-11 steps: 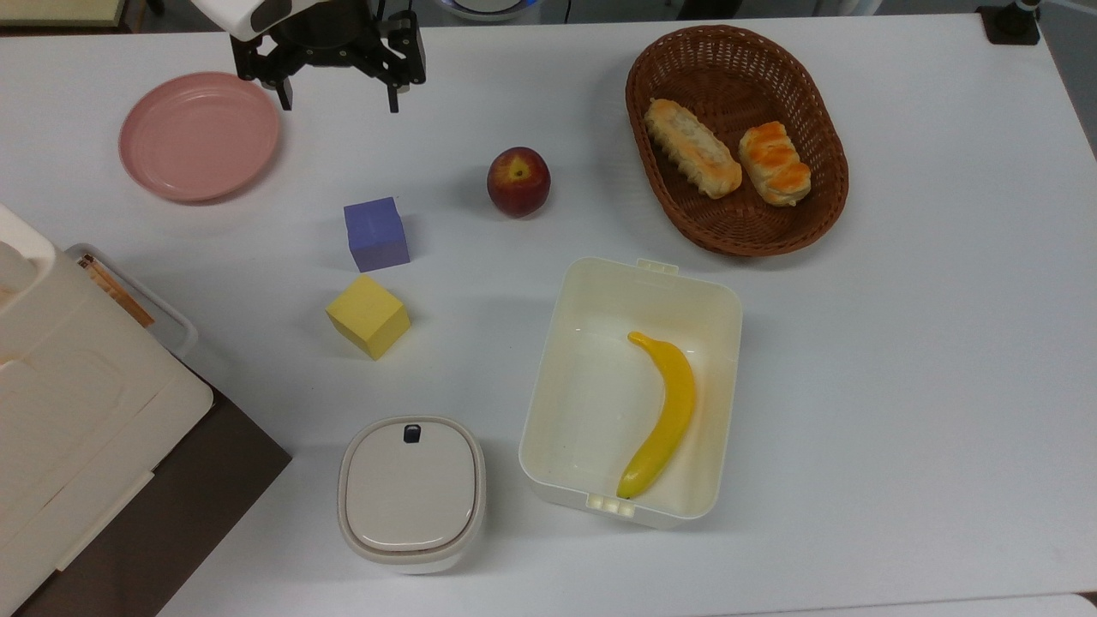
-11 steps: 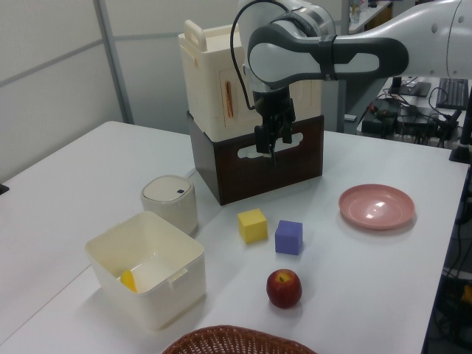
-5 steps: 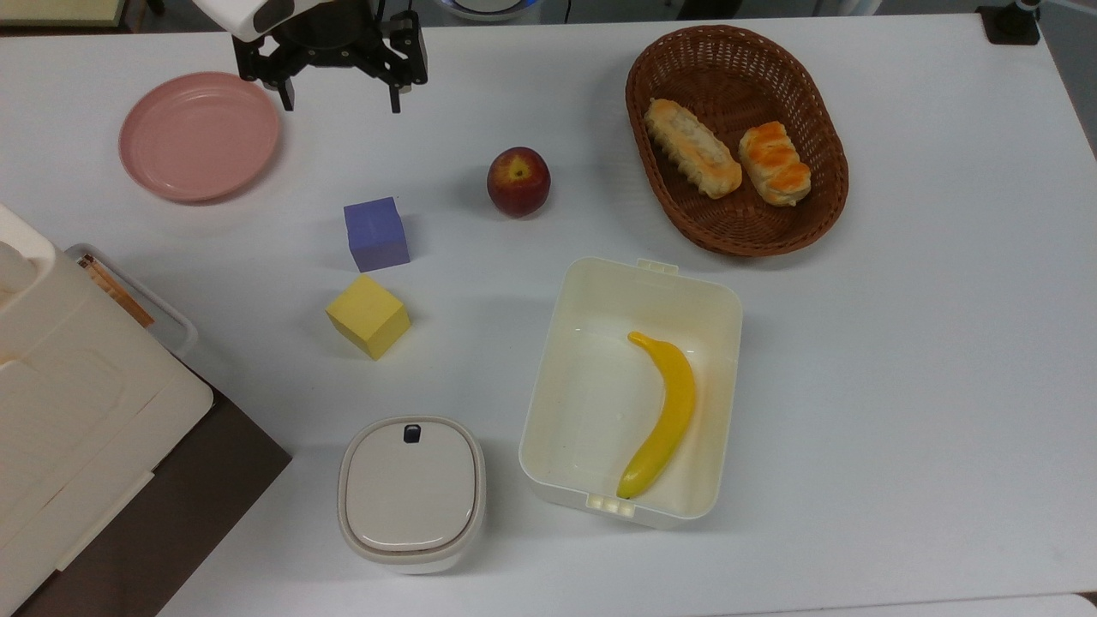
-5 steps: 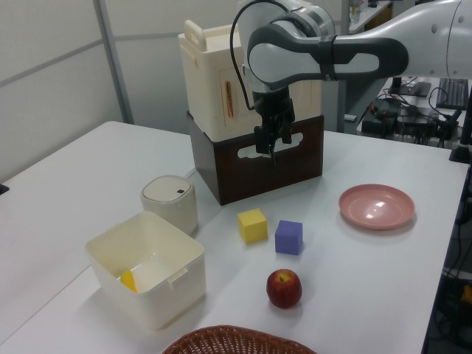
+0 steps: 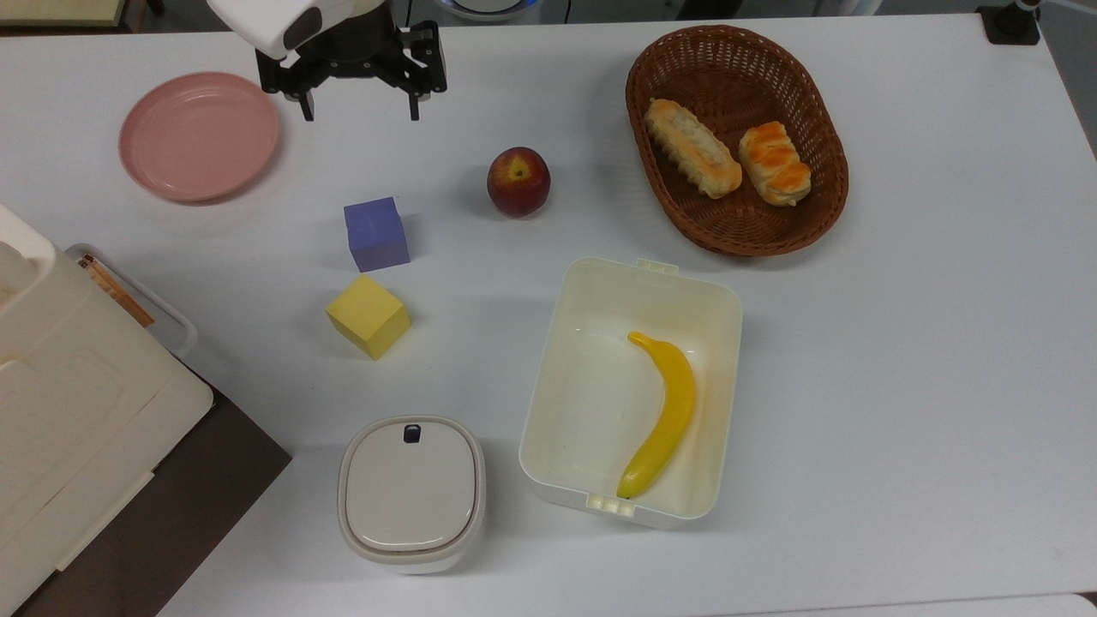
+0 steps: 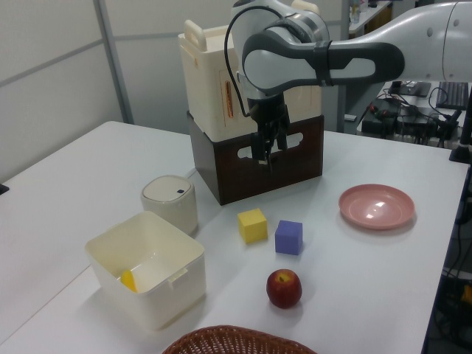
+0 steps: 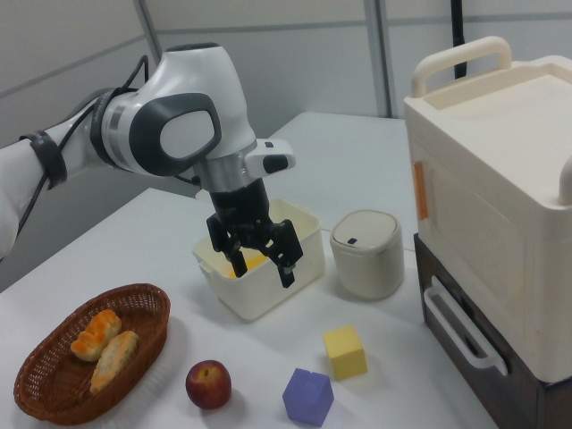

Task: Put the bread on the table
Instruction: 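Move the gripper over the wicker basket toward the glazed bread roll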

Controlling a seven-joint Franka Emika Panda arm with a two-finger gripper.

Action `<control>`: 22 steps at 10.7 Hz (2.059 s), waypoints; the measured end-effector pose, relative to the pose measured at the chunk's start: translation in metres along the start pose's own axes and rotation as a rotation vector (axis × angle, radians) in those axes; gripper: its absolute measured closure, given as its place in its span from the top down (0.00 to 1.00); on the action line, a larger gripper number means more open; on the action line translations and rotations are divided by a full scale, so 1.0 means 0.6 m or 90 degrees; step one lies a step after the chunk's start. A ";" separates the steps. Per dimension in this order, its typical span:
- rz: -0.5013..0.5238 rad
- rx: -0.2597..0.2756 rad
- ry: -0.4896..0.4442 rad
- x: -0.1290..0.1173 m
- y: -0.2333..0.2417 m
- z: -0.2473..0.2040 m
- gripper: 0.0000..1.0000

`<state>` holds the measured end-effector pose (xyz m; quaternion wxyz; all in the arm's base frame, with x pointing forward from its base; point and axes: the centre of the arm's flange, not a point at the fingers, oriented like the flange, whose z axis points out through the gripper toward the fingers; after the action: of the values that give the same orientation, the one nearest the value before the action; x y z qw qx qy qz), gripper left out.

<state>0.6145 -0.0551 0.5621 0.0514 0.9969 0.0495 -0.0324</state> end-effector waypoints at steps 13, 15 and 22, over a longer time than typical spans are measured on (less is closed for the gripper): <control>-0.140 0.018 -0.257 0.035 -0.222 0.255 1.00; -0.150 0.016 -0.270 0.036 -0.239 0.273 1.00; -0.181 -0.039 -0.249 0.007 -0.466 0.245 1.00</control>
<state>0.5815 0.2067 0.3879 0.0855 0.9526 0.1793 -0.2303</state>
